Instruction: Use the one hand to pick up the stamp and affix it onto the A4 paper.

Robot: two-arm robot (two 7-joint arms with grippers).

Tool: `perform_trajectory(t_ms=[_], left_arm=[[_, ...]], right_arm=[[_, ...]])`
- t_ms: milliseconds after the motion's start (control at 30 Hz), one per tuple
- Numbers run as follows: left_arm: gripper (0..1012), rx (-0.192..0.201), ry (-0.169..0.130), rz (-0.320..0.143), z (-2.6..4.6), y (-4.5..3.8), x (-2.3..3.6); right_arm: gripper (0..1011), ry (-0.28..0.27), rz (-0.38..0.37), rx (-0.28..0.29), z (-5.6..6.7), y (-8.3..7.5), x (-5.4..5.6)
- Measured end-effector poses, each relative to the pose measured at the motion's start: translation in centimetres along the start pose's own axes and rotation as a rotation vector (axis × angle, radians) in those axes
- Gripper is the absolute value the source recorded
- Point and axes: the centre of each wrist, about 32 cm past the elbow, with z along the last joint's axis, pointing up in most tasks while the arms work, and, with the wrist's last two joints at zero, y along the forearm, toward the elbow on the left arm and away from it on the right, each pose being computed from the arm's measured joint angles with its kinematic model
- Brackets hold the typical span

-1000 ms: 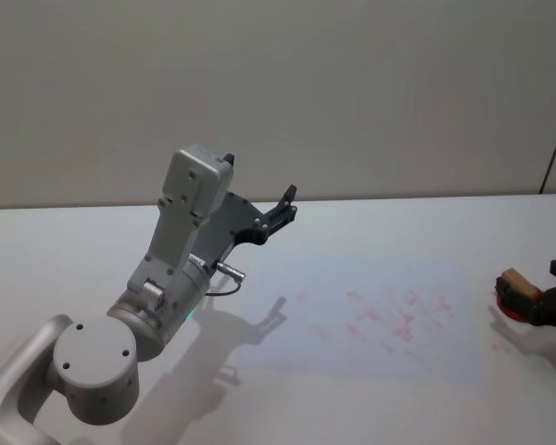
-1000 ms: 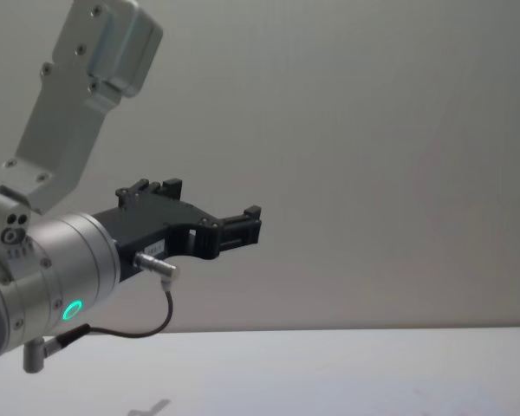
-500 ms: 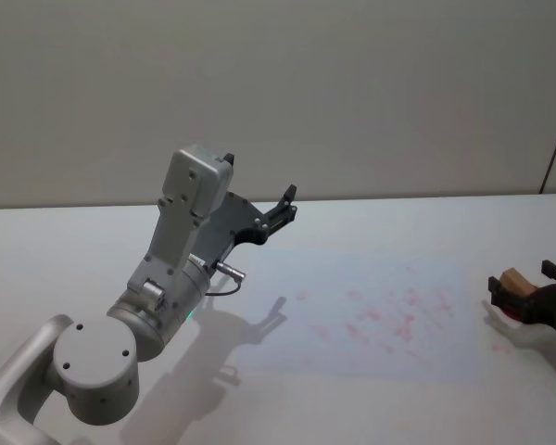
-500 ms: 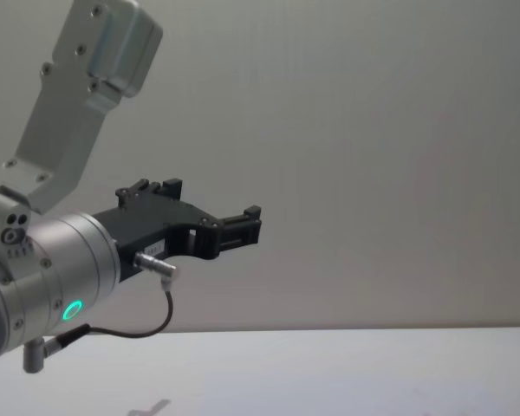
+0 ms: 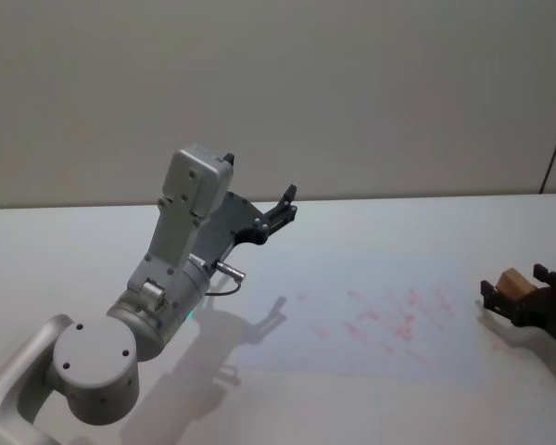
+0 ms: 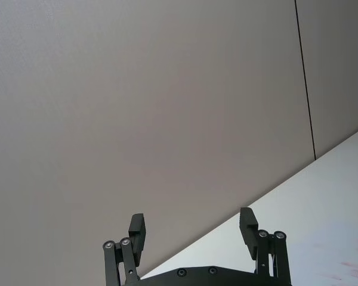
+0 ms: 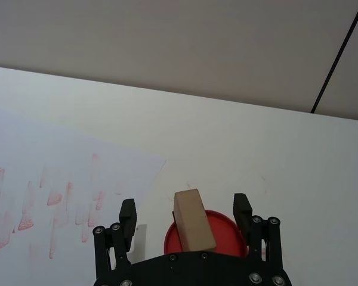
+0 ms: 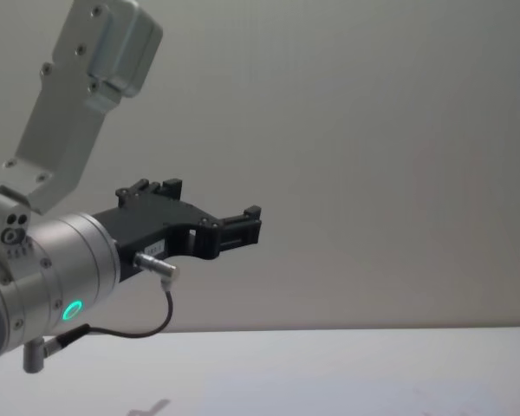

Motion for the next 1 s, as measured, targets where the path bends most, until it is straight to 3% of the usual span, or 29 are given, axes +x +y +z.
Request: perform_trajectory(t_ms=[333, 600, 1000], left_arm=[[1001, 0.000, 0.000, 0.000, 0.00, 0.00, 0.00], [1001, 0.000, 0.000, 0.000, 0.00, 0.00, 0.00], [1001, 0.000, 0.000, 0.000, 0.00, 0.00, 0.00]], right_arm=[[998, 0.000, 0.005, -0.007, -0.08, 0.25, -0.27], [831, -0.001, -0.001, -0.009, -0.06, 0.37, -0.40], [444, 0.002, -0.012, -0.009, -0.03, 0.51, -0.54]])
